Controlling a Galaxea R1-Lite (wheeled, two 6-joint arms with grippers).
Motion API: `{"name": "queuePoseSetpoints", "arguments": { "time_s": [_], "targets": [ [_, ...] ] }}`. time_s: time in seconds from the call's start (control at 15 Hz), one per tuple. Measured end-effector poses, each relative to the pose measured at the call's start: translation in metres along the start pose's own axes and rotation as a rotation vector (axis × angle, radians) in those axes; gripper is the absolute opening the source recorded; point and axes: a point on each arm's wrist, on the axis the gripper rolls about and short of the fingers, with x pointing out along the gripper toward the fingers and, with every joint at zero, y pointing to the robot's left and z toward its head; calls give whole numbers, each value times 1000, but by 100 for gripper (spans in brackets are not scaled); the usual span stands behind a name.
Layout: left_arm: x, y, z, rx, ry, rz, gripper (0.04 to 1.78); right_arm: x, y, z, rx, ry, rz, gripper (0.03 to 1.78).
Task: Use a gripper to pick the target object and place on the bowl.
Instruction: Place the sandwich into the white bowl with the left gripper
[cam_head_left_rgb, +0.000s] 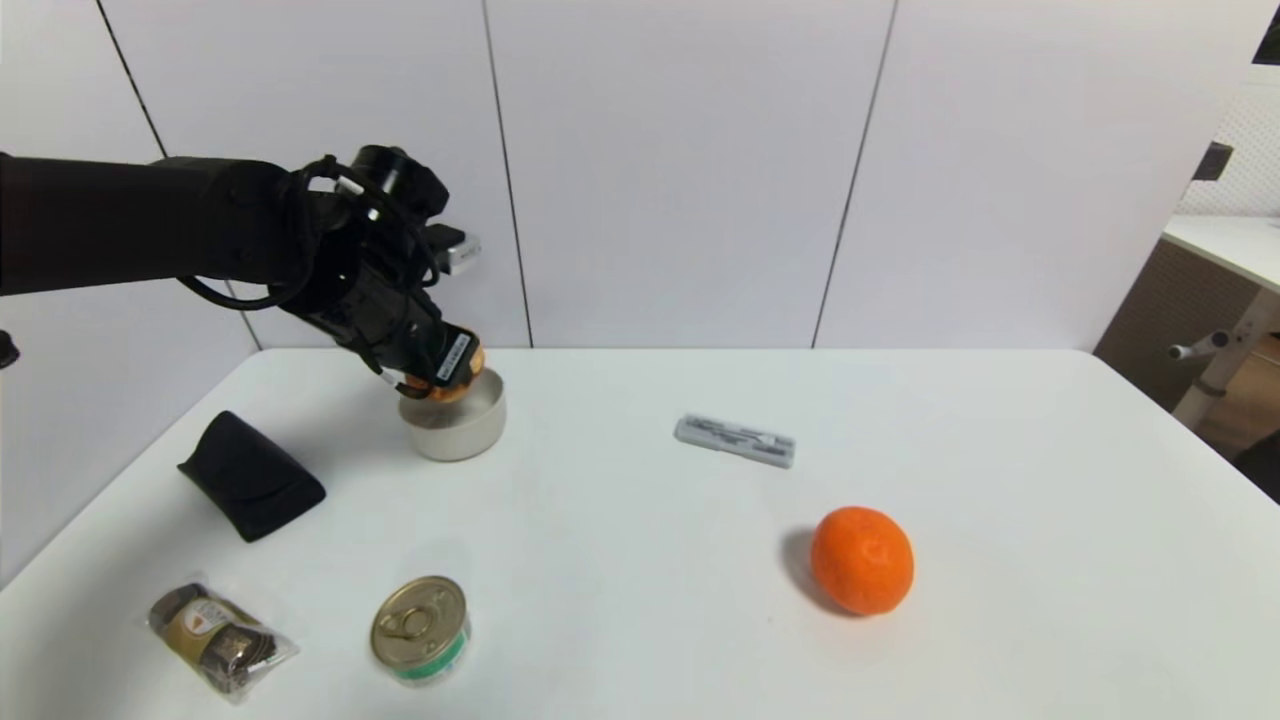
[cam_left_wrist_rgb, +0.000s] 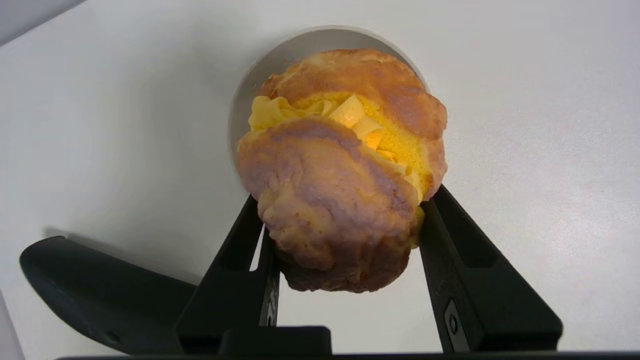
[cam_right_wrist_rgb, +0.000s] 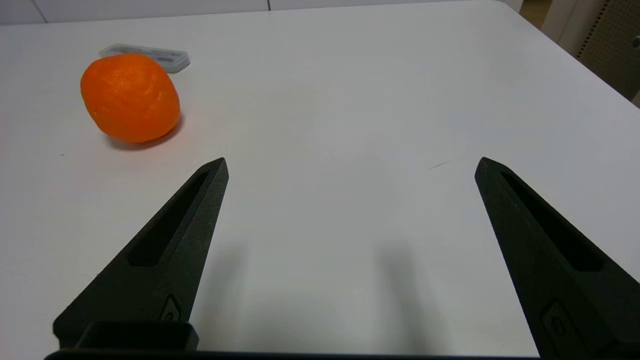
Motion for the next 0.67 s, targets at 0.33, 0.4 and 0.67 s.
{"name": "queuePoseSetpoints", "arguments": {
  "time_s": [0.33, 0.4, 0.67],
  "targets": [
    [14, 0, -3, -2, 32, 2, 102, 0, 0, 0, 0, 0, -1, 171],
    [16, 2, -3, 2, 35, 4, 111, 0, 0, 0, 0, 0, 0, 171],
    [13, 5, 1, 1, 16, 10, 135, 0, 0, 0, 0, 0, 0, 171]
  ]
}}
